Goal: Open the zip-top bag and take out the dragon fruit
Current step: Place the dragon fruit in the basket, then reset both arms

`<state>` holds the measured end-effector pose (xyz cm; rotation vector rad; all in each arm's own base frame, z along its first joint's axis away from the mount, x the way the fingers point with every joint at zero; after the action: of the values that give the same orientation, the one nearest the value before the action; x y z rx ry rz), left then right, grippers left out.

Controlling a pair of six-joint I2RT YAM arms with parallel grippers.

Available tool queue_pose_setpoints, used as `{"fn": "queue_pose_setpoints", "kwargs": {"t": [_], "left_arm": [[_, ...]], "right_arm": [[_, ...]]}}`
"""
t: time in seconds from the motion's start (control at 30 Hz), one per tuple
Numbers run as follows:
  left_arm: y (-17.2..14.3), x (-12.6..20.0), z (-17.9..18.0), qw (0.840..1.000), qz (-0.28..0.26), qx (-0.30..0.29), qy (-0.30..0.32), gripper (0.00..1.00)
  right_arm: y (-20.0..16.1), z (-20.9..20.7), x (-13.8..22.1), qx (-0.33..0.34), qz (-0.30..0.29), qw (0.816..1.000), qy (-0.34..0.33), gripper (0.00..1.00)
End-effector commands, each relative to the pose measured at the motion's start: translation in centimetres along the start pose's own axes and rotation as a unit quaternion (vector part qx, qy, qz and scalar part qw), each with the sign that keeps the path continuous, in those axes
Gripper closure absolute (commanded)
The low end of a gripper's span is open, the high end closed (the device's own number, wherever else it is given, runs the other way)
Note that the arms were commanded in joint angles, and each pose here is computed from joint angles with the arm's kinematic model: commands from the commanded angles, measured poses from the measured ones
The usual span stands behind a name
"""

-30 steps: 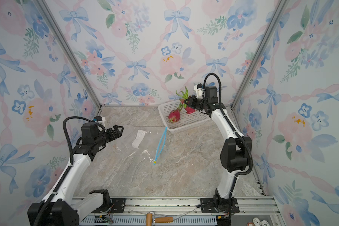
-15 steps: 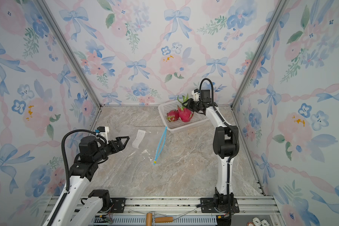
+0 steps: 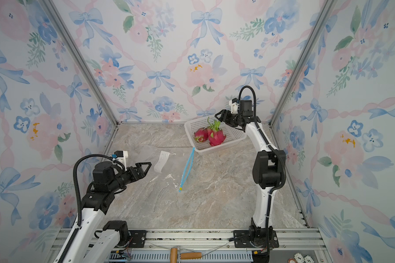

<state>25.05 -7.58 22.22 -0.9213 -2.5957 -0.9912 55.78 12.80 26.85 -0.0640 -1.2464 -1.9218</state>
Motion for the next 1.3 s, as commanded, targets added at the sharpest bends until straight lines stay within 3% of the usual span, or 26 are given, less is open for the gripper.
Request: {"fn": "queue_pose_setpoints", "kwargs": {"t": [0.0, 0.17, 0.33, 0.43, 0.47, 0.5, 0.7, 0.8, 0.93, 1.1, 1.27], "left_arm": [[-0.4, 0.2, -0.2, 1.000, 0.005, 0.005, -0.008, 0.02], [-0.6, 0.2, 0.0, 1.000, 0.004, 0.007, -0.006, 0.02], [-0.7, 0.4, 0.2, 1.000, -0.001, 0.007, -0.003, 0.02], [-0.6, 0.5, 0.1, 1.000, -0.005, -0.001, -0.006, 0.02], [-0.6, 0.6, 0.0, 1.000, -0.006, -0.004, -0.006, 0.02], [-0.5, 0.7, 0.0, 1.000, -0.009, -0.007, -0.006, 0.02], [0.7, 1.0, 0.5, 0.998, -0.044, -0.032, 0.021, 0.02], [1.8, 1.1, 1.6, 0.994, -0.082, -0.048, 0.059, 0.02], [2.8, 1.5, 1.3, 0.984, -0.125, -0.106, 0.067, 0.02], [3.7, 1.2, 0.3, 0.968, -0.157, -0.183, 0.062, 0.02], [3.6, 1.2, -1.4, 0.941, -0.167, -0.291, 0.045, 0.02]], "right_arm": [[3.6, 2.0, 5.0, 0.030, -0.057, 0.998, -0.018, 0.24], [6.1, 5.4, 9.5, 0.044, -0.113, 0.993, -0.007, 0.24], [5.1, 9.6, 13.6, 0.068, -0.172, 0.983, 0.008, 0.19], [2.8, 11.4, 15.8, 0.104, -0.189, 0.976, 0.002, 0.15], [2.0, 11.5, 16.3, 0.109, -0.193, 0.975, -0.002, 0.00], [1.2, 11.6, 17.0, 0.113, -0.203, 0.973, -0.005, 0.04], [-5.0, 9.0, 21.5, 0.098, -0.297, 0.949, -0.048, 0.04], [-8.1, 7.9, 23.1, 0.172, -0.329, 0.924, -0.091, 0.04], [-11.3, 6.2, 24.1, 0.243, -0.312, 0.905, -0.158, 0.04], [-14.1, 2.4, 24.7, 0.235, -0.272, 0.901, -0.243, 0.04], [-16.3, 0.2, 25.1, 0.229, -0.249, 0.900, -0.275, 0.04]]}}
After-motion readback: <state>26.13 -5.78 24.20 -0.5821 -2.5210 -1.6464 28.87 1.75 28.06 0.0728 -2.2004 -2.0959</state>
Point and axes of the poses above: each gripper's point midway between its finger pads, its own x axis back along the fingers, its own z axis along the line the jaws close on, y = z × x, the point moved 2 cm from there along x, back along the fingers, and after that the axes turned 10 degrees about x, right-handed, at the moved point
